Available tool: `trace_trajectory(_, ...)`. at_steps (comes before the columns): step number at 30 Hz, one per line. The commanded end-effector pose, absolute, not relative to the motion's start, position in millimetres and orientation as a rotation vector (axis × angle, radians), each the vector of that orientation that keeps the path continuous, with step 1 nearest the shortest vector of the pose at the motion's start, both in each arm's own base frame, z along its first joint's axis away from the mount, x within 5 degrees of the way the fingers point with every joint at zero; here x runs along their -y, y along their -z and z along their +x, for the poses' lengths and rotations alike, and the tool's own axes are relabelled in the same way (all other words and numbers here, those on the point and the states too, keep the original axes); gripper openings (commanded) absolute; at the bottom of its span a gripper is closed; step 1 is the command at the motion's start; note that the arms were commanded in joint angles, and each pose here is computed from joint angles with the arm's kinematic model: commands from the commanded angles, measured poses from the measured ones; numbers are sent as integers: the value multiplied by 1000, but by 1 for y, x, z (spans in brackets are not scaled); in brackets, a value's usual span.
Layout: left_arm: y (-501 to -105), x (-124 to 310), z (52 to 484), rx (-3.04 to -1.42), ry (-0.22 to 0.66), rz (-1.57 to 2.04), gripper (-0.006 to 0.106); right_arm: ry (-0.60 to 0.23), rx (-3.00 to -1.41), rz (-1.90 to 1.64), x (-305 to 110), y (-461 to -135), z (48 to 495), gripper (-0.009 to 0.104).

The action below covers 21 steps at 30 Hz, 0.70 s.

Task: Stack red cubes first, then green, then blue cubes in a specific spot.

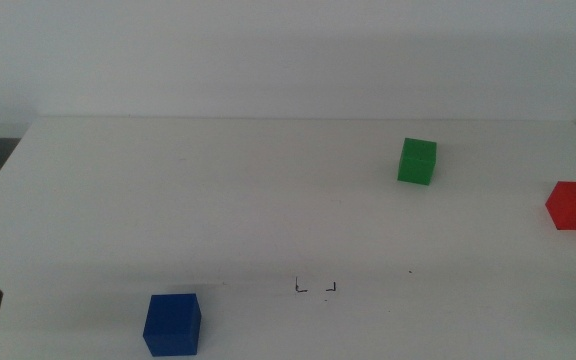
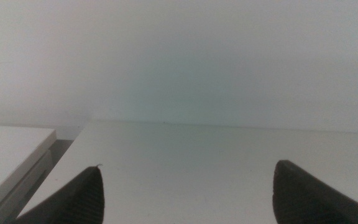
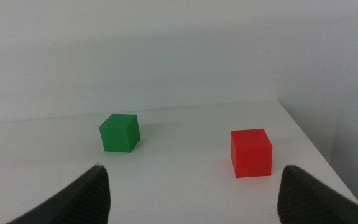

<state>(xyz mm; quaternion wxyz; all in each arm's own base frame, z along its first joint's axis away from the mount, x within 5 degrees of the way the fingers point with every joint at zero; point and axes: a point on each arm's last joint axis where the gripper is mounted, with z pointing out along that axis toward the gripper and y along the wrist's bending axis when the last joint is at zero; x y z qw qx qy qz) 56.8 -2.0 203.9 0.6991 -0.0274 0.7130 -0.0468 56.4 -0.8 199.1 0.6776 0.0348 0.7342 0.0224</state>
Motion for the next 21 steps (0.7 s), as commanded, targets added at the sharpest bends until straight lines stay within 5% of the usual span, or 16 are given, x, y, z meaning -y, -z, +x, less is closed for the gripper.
trace_trajectory(1, -205, 2, 56, -1574, 103, -56, 91, -39, -1641, 74, 1, -199, 56, 92)
trace_trajectory(13, -205, 2, 56, -1574, 96, -51, 91, -112, -1609, 142, 1, -201, 56, 92)
trace_trajectory(21, -205, 2, 56, -1574, 96, -51, 91, -122, -1700, 157, 0, -264, 66, 92)
